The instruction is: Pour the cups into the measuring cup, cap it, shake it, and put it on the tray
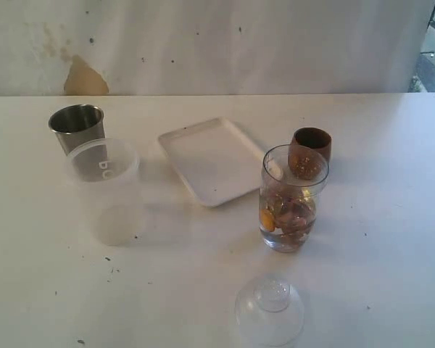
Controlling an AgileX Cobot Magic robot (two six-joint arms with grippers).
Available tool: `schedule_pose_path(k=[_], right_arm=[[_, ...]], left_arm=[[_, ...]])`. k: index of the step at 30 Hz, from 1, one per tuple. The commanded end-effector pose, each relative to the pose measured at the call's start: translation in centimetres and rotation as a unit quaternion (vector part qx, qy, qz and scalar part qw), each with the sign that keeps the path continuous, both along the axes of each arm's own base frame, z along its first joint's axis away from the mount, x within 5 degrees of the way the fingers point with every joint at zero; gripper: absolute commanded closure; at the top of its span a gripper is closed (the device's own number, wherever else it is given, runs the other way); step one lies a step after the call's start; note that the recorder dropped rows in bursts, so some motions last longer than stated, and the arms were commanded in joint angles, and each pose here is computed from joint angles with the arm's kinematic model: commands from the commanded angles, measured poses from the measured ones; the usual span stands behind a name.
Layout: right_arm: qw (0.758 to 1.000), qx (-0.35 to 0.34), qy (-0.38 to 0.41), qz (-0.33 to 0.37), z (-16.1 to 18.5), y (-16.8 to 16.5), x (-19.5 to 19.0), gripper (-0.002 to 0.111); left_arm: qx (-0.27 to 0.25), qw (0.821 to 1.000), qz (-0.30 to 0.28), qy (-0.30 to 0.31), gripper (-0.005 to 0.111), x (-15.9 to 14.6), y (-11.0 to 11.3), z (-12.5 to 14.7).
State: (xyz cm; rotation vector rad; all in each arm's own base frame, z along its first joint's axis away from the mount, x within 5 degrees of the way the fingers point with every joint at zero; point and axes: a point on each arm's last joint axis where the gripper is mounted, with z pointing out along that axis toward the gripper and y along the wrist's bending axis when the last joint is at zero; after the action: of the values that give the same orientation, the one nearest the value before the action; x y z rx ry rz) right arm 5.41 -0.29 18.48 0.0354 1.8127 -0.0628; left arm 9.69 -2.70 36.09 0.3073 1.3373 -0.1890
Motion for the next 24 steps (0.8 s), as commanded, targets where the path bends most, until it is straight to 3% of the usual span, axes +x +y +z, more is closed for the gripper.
schedule_pose_path(k=[1,4,6,7,10,11,13,21,24], right_arm=[[1.000,0.001,-0.006,0.001,0.0,0.0,0.0,0.108],[1.000,0.001,-0.006,0.001,0.0,0.0,0.0,0.108],[1.000,0.001,-0.006,0.001,0.0,0.0,0.0,0.108],[1.000,0.001,-0.006,0.001,0.0,0.0,0.0,0.108],[1.000,0.001,-0.006,0.001,0.0,0.0,0.0,0.108],[1.000,0.001,-0.006,0.001,0.0,0.0,0.0,0.108],[1.000,0.001,-0.006,0.001,0.0,0.0,0.0,0.108],[1.000,0.001,-0.006,0.001,0.0,0.0,0.0,0.108],[1.000,0.001,-0.006,0.001,0.0,0.0,0.0,0.108]], left_arm=[[-0.005,1.000,0.006,0.003,0.107,0.0,0.1,-0.2],[-0.017,1.000,-0.006,0.005,0.107,-0.1,-0.1,-0.1],[-0.178,0.984,-0.020,0.024,0.107,-0.5,0.3,0.4],[-0.226,0.973,-0.021,0.029,0.107,-0.6,0.5,0.6],[-0.324,0.945,-0.022,0.030,0.107,-1.1,1.0,0.9],[-0.369,0.928,-0.032,0.026,0.107,-1.4,1.1,0.8],[-0.416,0.909,-0.033,0.010,0.107,-1.6,1.6,-0.2],[-0.294,0.951,0.064,-0.076,0.107,-3.9,2.4,-4.6],[-0.215,0.965,0.115,-0.093,0.107,-4.2,2.7,-6.6]])
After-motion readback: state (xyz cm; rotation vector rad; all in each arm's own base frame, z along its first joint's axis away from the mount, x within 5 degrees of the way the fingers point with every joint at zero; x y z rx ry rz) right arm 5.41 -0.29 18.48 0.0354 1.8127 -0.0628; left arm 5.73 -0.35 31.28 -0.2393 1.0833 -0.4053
